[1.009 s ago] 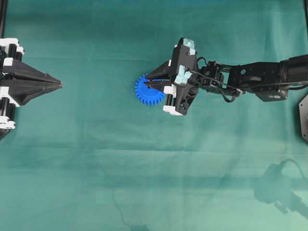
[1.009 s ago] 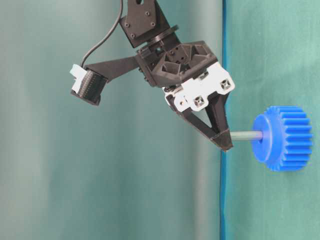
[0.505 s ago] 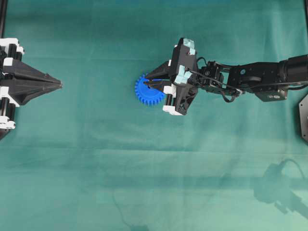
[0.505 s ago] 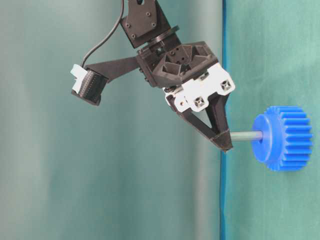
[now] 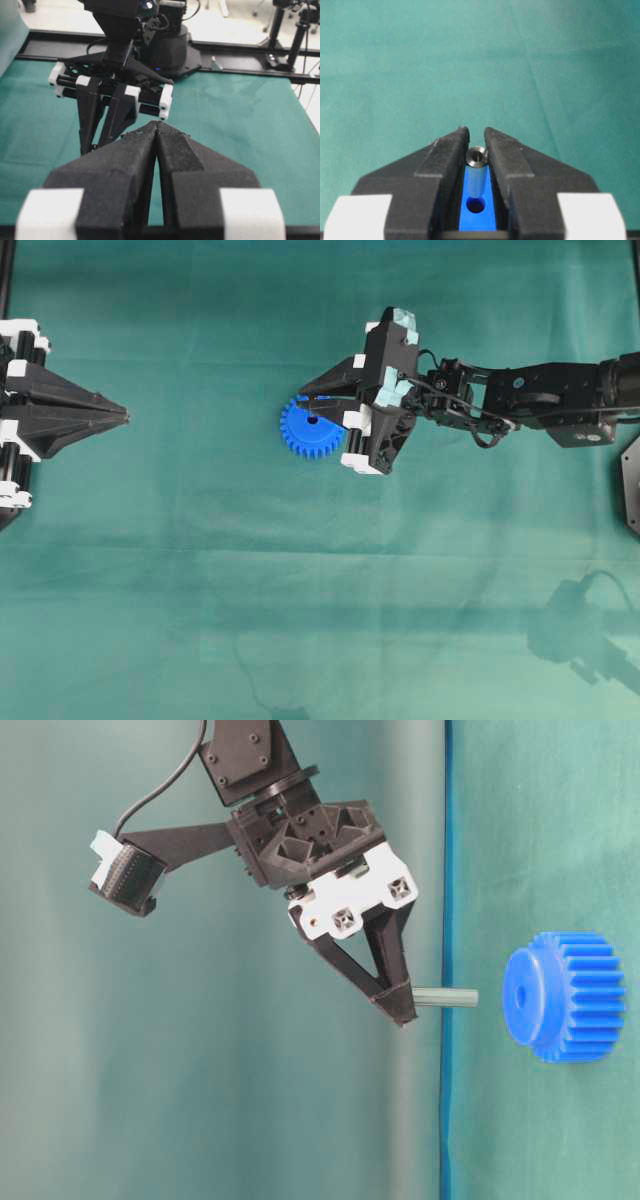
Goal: Insert the shaft placed at a random location into the center hole of the medium gear at another random location.
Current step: 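Lower the shaft with the right gripper into the gear's center hole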
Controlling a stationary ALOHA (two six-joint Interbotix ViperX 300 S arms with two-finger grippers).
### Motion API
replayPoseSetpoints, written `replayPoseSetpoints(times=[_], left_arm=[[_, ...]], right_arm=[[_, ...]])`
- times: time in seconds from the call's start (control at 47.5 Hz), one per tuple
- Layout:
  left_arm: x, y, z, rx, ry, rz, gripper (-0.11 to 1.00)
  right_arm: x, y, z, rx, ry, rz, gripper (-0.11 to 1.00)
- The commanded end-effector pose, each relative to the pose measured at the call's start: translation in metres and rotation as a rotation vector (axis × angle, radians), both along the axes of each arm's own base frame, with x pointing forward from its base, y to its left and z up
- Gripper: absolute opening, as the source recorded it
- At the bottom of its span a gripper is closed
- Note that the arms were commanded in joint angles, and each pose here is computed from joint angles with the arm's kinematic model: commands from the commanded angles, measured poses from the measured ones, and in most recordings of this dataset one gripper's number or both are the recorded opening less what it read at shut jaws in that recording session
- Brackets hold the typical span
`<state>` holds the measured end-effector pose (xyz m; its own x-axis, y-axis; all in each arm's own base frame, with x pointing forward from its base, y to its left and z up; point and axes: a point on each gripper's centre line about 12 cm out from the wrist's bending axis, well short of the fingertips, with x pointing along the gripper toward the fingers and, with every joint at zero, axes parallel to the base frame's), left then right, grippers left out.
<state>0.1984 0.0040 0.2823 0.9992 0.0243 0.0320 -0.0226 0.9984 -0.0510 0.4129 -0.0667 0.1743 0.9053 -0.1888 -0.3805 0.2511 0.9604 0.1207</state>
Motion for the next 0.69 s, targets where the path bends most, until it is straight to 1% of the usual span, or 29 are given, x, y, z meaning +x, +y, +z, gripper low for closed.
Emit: replayPoseSetpoints(times=[0.0, 0.315, 0.673], left_arm=[[0.002, 0.000, 0.003, -0.003, -0.006, 0.000, -0.01], [0.002, -0.001, 0.003, -0.003, -0.005, -0.003, -0.01], [0.002, -0.001, 0.003, -0.003, -0.006, -0.004, -0.01]], right_arm=[[0.001, 0.001, 0.014, -0.009, -0.039, 0.004, 0.24], [0.007, 0.000, -0.003, -0.004, -0.019, -0.003, 0.24], [0.009, -0.001, -0.024, 0.017, 0.026, -0.014, 0.24]])
